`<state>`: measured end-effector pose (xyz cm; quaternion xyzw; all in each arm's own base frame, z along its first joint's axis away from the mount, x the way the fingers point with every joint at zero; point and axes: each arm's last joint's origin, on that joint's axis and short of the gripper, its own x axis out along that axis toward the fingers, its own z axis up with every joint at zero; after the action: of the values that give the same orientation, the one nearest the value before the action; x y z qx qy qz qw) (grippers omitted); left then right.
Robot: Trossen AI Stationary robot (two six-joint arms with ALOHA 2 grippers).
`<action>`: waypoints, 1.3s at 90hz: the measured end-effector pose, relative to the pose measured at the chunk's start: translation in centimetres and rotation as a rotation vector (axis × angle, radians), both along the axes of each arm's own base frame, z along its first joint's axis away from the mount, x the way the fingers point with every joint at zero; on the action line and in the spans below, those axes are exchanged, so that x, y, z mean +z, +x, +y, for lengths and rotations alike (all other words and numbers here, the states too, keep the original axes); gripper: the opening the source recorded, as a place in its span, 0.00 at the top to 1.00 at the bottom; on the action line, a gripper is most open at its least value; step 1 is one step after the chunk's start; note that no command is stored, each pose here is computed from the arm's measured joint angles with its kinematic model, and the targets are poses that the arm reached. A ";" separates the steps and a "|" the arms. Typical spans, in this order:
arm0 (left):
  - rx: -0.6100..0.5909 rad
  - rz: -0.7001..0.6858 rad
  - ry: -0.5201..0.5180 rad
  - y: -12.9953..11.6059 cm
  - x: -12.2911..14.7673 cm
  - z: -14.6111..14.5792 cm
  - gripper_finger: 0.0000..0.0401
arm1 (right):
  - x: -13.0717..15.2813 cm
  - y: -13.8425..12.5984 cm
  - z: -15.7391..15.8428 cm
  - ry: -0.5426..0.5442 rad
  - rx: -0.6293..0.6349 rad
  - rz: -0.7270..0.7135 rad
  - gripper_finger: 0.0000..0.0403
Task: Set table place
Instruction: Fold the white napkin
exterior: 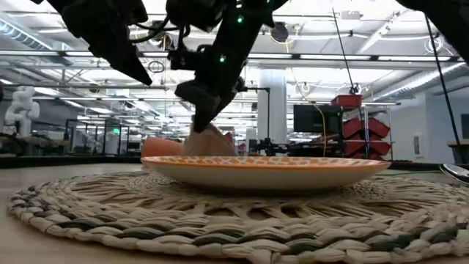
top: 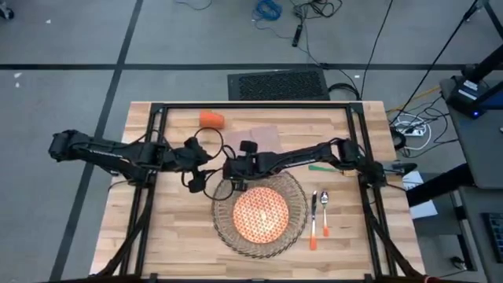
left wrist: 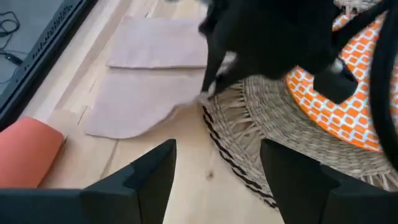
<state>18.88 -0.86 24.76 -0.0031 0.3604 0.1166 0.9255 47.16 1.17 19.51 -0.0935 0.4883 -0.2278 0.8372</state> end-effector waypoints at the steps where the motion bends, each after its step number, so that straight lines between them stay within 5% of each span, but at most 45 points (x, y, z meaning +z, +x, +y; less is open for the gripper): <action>1: 0.000 0.000 0.000 0.0 0.0 0.0 0.45 | 0.0 -0.1 0.0 0.001 -0.009 0.002 1.00; 45: -0.007 0.002 -0.005 0.0 0.0 0.0 0.45 | -4.3 -3.1 1.4 -0.058 -0.273 -0.003 1.00; 68: -0.020 -0.059 -0.049 0.5 0.1 -0.2 0.45 | -2.1 -5.9 1.8 -0.076 -0.330 -0.155 1.00; 90: -0.087 0.126 0.193 0.9 -3.1 0.6 0.45 | 0.5 -7.8 2.9 -0.006 -0.296 -0.263 1.00; 117: -0.162 0.217 0.359 5.3 -6.8 2.8 0.45 | 0.9 -7.7 4.7 0.027 -0.251 -0.322 1.00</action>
<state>24.17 1.99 17.95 0.2032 0.4304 0.1037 0.8733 39.51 5.84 20.44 0.0170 0.3588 -0.3360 0.8707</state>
